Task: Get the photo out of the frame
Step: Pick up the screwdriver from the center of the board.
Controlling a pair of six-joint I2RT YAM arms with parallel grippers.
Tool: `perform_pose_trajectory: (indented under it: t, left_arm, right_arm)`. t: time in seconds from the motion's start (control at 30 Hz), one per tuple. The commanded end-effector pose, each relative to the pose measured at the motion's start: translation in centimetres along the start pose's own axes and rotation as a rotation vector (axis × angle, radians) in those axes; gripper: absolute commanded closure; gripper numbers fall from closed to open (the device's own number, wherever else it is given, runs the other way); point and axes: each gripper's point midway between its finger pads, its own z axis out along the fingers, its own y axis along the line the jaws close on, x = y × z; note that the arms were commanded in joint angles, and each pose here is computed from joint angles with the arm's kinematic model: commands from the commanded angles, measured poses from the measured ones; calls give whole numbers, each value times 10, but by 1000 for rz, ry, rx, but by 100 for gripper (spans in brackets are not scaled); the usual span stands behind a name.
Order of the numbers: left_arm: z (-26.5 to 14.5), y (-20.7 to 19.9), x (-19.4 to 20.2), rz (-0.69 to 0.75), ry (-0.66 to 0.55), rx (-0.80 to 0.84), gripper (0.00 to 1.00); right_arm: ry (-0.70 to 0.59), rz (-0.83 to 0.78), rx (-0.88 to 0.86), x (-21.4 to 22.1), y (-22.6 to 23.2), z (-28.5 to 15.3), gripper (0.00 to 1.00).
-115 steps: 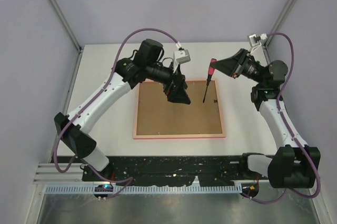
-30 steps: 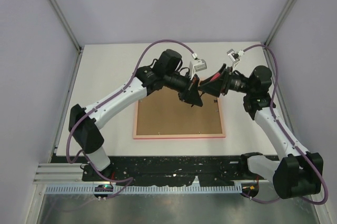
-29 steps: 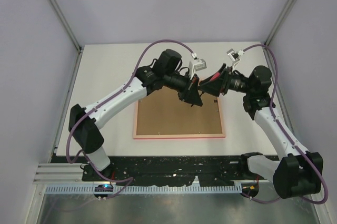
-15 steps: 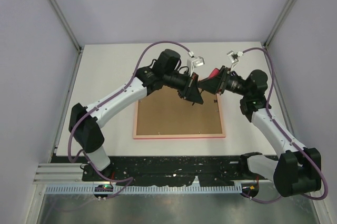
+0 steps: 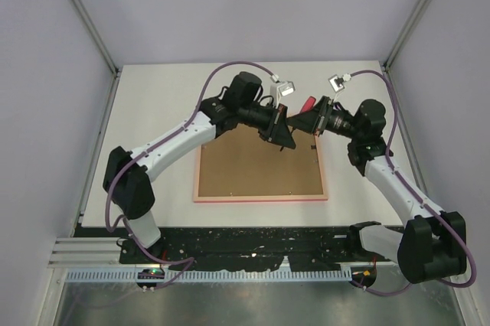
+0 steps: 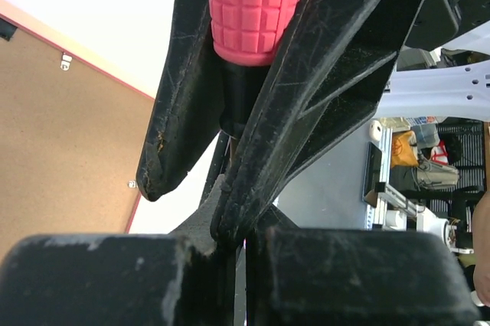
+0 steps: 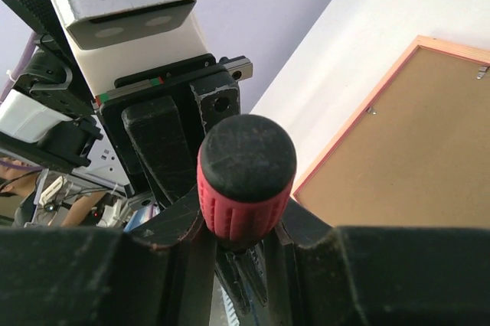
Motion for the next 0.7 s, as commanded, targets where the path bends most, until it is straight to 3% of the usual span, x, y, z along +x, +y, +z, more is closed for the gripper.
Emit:
perform_pose_trajectory:
  t: [0.0,0.07,0.17,0.3,0.43,0.67]
  left_arm:
    - [-4,-4,-21,48,-71,18,90]
    - [-7,-2,-20,71,-67,13,69]
    - [-18,5,-19,110,-73,-15,29]
    - [-43,21,-23,160,-82,-74,2]
    - [-88,60,-29,198,-69,-234,0]
    - [-170,183,13,303,90,-929,0]
  right_arm:
    - [-2,-81,3,-11,10,3,92]
    - [-6,-95,45,-16,4,2,92]
    - [-23,-142,133,-29,-12,-3,92]
    - [-50,-211,212,-43,-32,-10,92]
    - [-68,-344,339,-53,-56,-19,92]
    - [-81,-600,640,-74,-114,-47,92]
